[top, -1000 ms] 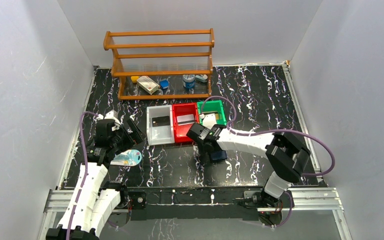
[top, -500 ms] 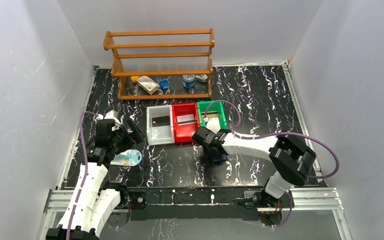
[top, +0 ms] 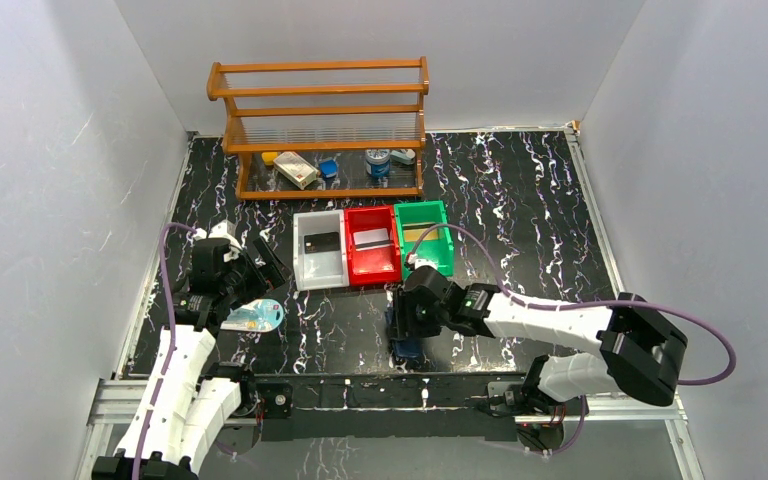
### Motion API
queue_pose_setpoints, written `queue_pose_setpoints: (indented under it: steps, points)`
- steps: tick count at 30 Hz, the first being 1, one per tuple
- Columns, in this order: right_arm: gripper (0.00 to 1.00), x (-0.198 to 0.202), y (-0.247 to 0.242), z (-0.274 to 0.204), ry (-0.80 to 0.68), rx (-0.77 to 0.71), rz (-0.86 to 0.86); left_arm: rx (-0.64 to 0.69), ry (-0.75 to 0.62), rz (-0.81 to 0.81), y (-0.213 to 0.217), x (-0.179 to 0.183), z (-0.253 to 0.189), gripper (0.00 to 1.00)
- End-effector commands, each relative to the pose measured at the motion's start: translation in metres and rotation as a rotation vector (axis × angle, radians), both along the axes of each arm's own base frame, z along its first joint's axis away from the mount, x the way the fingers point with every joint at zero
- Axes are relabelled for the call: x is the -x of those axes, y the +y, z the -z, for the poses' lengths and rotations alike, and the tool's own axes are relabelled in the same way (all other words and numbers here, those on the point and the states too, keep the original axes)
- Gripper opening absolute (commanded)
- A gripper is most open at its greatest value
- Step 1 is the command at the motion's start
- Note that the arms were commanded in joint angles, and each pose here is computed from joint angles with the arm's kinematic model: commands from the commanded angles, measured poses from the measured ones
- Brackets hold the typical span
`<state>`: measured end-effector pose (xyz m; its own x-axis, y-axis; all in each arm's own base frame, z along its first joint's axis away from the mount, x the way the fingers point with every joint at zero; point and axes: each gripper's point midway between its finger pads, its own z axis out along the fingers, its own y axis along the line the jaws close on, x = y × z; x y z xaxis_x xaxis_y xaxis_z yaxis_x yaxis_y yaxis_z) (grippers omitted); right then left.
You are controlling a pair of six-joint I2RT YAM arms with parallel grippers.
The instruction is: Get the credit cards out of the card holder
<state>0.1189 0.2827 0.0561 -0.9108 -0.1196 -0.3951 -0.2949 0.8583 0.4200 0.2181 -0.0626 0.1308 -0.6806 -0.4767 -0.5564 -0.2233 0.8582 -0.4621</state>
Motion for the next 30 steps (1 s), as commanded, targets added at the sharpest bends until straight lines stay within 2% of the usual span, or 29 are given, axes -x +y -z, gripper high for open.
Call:
queue_pose_setpoints:
  steps: [1, 7, 12, 18, 25, 30]
  points:
    - [0.51, 0.023, 0.049, -0.033, 0.094, -0.297, -0.096, 0.007, -0.026, 0.015, -0.002, -0.001, -0.009, 0.98]
    - [0.51, 0.024, 0.055, -0.035, 0.141, -0.401, -0.1, 0.017, -0.032, 0.023, -0.004, -0.001, -0.011, 0.98]
    - [0.51, 0.015, 0.035, -0.031, 0.178, -0.5, -0.042, 0.025, -0.029, 0.029, -0.006, 0.0, -0.01, 0.98]
    - [0.53, -0.002, 0.002, -0.013, 0.185, -0.465, 0.052, 0.055, -0.025, 0.064, -0.013, 0.0, -0.01, 0.98]
    - [0.63, -0.018, -0.025, -0.01, 0.143, -0.41, 0.128, 0.077, -0.028, 0.101, -0.02, 0.0, -0.01, 0.98]
    - [0.64, -0.011, -0.046, 0.012, 0.177, -0.356, 0.183, 0.079, -0.027, 0.107, -0.021, 0.0, -0.01, 0.98]
